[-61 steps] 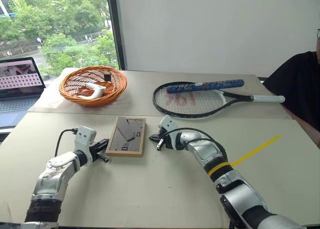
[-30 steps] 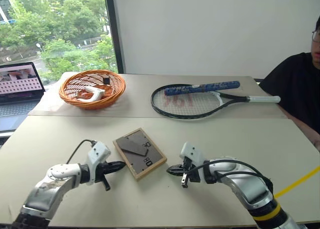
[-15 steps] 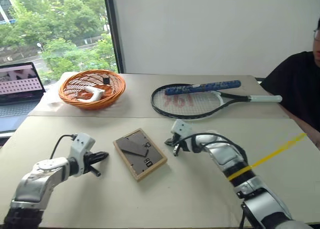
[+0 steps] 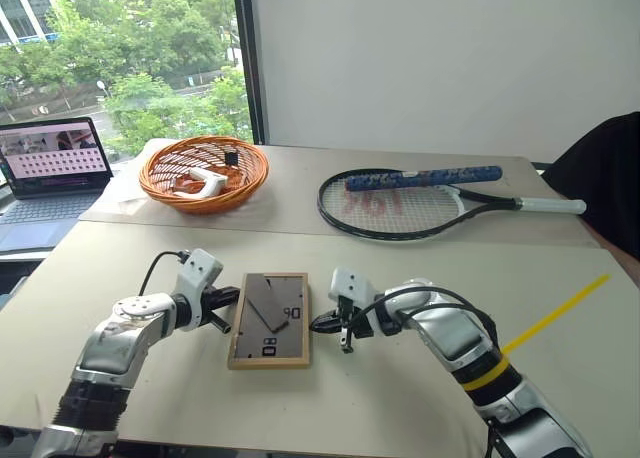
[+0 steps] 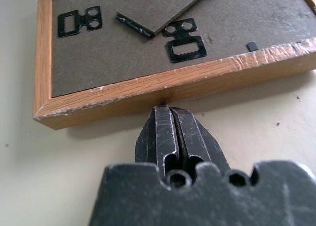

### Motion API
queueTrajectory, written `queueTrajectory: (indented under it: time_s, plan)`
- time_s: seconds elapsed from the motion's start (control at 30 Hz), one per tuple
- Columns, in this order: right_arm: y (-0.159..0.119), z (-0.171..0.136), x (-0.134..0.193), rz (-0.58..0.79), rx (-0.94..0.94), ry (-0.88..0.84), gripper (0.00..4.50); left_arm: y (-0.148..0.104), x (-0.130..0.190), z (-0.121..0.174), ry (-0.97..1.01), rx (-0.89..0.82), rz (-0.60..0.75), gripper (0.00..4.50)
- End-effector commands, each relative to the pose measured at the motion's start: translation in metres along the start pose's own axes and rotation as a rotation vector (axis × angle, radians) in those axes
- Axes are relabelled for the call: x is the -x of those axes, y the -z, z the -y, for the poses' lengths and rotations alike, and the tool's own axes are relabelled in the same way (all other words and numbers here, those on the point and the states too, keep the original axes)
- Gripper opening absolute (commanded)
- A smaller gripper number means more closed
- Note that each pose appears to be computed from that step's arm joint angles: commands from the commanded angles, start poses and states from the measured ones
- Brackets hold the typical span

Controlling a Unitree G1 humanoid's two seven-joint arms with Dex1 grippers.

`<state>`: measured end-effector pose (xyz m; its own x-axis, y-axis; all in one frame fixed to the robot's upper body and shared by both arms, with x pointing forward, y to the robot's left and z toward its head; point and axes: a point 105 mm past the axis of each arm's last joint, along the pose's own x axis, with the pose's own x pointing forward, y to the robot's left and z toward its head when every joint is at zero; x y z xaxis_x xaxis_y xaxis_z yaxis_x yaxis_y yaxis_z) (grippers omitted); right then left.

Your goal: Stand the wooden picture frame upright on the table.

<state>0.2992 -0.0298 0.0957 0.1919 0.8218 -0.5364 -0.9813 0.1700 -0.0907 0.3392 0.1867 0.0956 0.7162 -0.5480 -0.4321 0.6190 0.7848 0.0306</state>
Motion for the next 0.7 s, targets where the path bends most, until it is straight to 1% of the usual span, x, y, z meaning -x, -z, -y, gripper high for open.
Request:
queueTrajectory:
  time_s: [0.03,0.13,0.23,0.37,0.47,0.53,0.6,0.7]
  plan:
    - [-0.008,-0.004,0.007,0.013,0.011,0.014,0.04,0.000,-0.026,0.034,0.141,-0.012,-0.005,0.00]
    - [-0.007,-0.004,0.008,0.005,0.006,0.026,0.04,-0.005,-0.031,0.037,0.148,-0.016,-0.002,0.00]
    - [-0.002,0.001,0.011,-0.005,-0.007,0.054,0.04,-0.003,-0.026,0.028,0.119,-0.019,-0.016,0.00]
    - [0.010,0.020,0.024,-0.041,-0.010,0.141,0.04,0.018,0.003,0.004,0.056,0.001,-0.083,0.00]
    - [0.018,0.036,0.030,-0.070,-0.001,0.215,0.04,0.028,0.019,-0.002,0.041,0.020,-0.112,0.00]
    - [0.021,0.046,0.032,-0.078,0.002,0.257,0.04,0.032,0.025,-0.002,0.044,0.030,-0.125,0.00]
    - [0.019,0.059,0.030,-0.066,0.004,0.302,0.04,0.039,0.030,0.008,0.076,0.043,-0.142,0.00]
    - [0.012,0.063,0.022,-0.045,0.031,0.289,0.04,0.039,0.025,0.026,0.123,0.066,-0.131,0.00]
